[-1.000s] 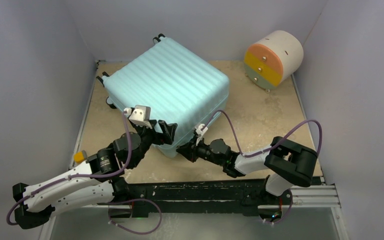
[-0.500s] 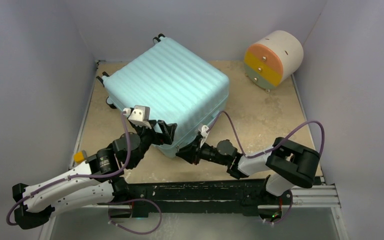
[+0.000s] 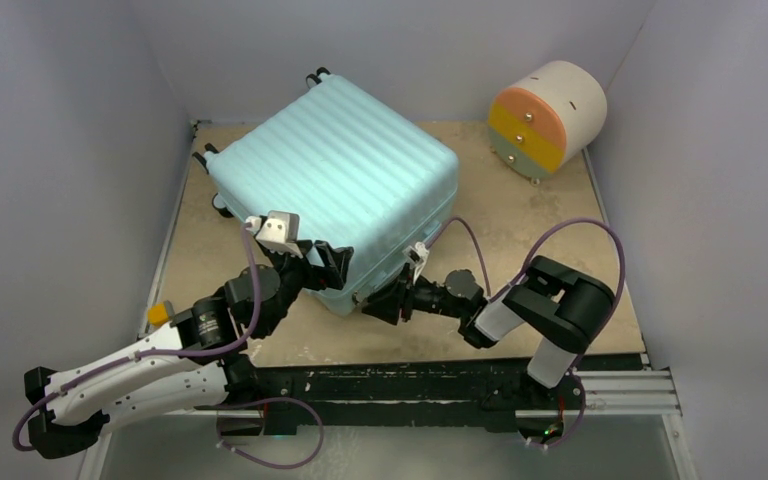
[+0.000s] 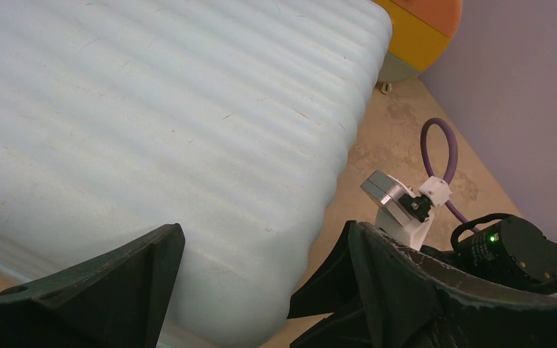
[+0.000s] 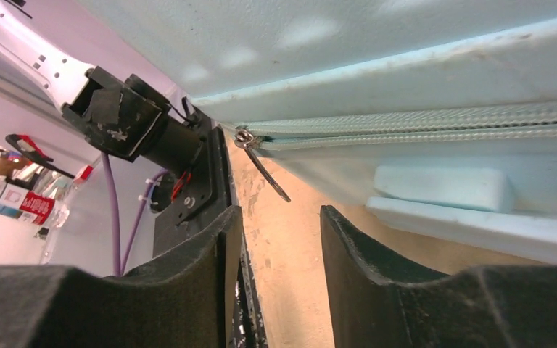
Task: Pack the luggage
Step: Zip the luggage at the center of the board.
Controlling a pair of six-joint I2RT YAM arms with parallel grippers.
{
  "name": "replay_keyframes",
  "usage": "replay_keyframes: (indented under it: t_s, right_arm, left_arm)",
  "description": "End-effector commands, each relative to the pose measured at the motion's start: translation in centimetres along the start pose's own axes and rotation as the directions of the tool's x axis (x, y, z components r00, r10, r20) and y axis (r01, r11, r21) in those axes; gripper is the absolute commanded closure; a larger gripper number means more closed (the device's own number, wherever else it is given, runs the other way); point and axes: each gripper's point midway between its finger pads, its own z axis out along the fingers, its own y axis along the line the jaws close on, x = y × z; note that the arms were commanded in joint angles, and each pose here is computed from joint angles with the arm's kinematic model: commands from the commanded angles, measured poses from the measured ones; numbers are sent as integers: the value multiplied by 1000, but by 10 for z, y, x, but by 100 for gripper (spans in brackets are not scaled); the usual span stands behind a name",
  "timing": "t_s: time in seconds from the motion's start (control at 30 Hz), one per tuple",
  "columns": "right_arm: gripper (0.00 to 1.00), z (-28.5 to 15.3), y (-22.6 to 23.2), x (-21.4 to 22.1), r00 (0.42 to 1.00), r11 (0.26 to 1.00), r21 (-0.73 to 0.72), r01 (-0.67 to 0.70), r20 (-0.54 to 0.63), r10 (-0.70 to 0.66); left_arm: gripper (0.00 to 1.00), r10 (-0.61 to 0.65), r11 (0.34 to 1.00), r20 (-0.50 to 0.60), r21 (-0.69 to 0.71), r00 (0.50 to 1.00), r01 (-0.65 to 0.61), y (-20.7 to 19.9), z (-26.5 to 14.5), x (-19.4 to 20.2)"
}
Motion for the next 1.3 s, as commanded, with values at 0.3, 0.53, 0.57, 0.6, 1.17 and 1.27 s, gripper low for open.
replay_keyframes:
  t_s: [0.3, 0.53, 0.57, 0.6, 1.17, 1.27]
  right_arm:
    - [43, 7, 24, -53, 964, 976, 63, 209, 156, -216]
    - [43, 21, -1, -48, 963, 924, 289, 250, 25, -269]
    - [43, 21, -3, -45, 964, 922, 297, 250, 8, -264]
    - [43, 21, -6, -43, 965, 916, 313, 250, -2, -263]
    - [44, 1, -18, -19, 957, 850, 448, 279, -58, -284]
    - [43, -11, -18, -17, 957, 844, 459, 277, -53, -285]
  left_arm:
    - [11, 44, 998, -55, -41, 998, -46, 14, -1, 21]
    - [11, 38, 998, -63, -40, 997, -40, 12, 1, 25]
    - [11, 38, 998, -65, -37, 997, -40, 12, 1, 25]
    - [11, 38, 999, -66, -36, 997, -41, 12, 1, 26]
    - [11, 31, 999, -69, -39, 997, -34, 13, -1, 25]
    - [11, 39, 999, -72, -34, 997, -41, 11, -1, 23]
